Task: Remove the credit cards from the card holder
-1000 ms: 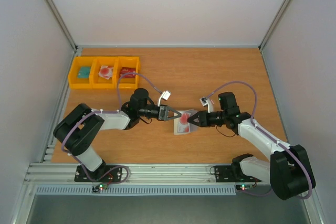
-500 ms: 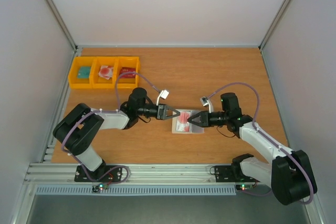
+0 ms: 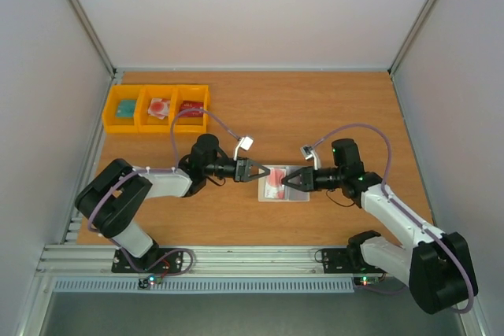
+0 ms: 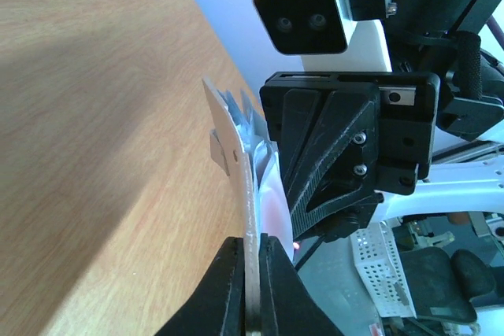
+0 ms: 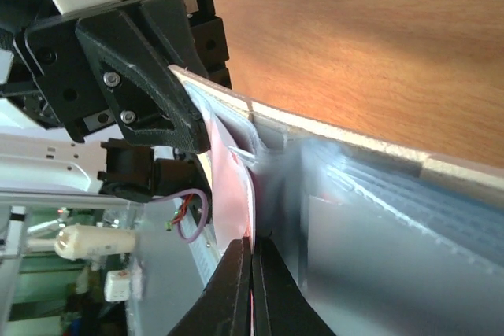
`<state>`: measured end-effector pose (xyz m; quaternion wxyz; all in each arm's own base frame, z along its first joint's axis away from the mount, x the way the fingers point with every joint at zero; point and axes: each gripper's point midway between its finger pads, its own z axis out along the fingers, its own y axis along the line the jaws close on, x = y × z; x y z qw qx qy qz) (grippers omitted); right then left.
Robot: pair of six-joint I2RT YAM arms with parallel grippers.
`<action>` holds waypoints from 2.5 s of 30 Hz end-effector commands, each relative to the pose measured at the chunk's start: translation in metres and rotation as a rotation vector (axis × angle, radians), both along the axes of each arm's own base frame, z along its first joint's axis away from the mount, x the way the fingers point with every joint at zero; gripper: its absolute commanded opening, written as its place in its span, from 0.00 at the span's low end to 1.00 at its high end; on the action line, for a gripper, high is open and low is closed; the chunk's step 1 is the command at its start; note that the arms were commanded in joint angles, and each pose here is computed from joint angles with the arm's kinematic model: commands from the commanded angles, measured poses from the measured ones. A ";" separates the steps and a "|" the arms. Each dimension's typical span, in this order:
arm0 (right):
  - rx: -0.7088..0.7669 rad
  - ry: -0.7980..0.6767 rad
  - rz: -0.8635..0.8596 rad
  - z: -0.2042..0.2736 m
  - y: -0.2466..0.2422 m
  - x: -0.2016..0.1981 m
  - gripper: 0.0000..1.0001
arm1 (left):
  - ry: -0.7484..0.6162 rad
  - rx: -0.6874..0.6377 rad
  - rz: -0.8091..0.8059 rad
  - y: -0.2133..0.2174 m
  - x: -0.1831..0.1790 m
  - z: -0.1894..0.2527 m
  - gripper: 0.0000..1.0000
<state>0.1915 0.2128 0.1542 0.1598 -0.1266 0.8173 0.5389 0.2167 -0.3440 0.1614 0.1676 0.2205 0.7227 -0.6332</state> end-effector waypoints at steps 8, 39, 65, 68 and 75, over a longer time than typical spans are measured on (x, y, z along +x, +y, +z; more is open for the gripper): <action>0.192 -0.115 0.139 0.058 0.032 0.008 0.19 | -0.166 -0.089 -0.067 -0.009 -0.017 0.027 0.00; -0.109 -0.183 0.091 0.069 0.006 0.015 0.01 | -0.233 -0.090 -0.023 0.007 -0.027 0.036 0.00; 0.049 -0.095 0.024 0.052 0.008 -0.002 0.01 | -0.227 -0.076 0.035 0.016 -0.018 0.031 0.00; -0.003 -0.111 -0.016 0.047 -0.001 -0.002 0.01 | -0.216 -0.075 0.039 0.019 -0.018 0.031 0.00; 0.024 -0.110 0.006 0.052 0.002 -0.002 0.01 | -0.219 -0.080 0.035 0.020 -0.020 0.033 0.00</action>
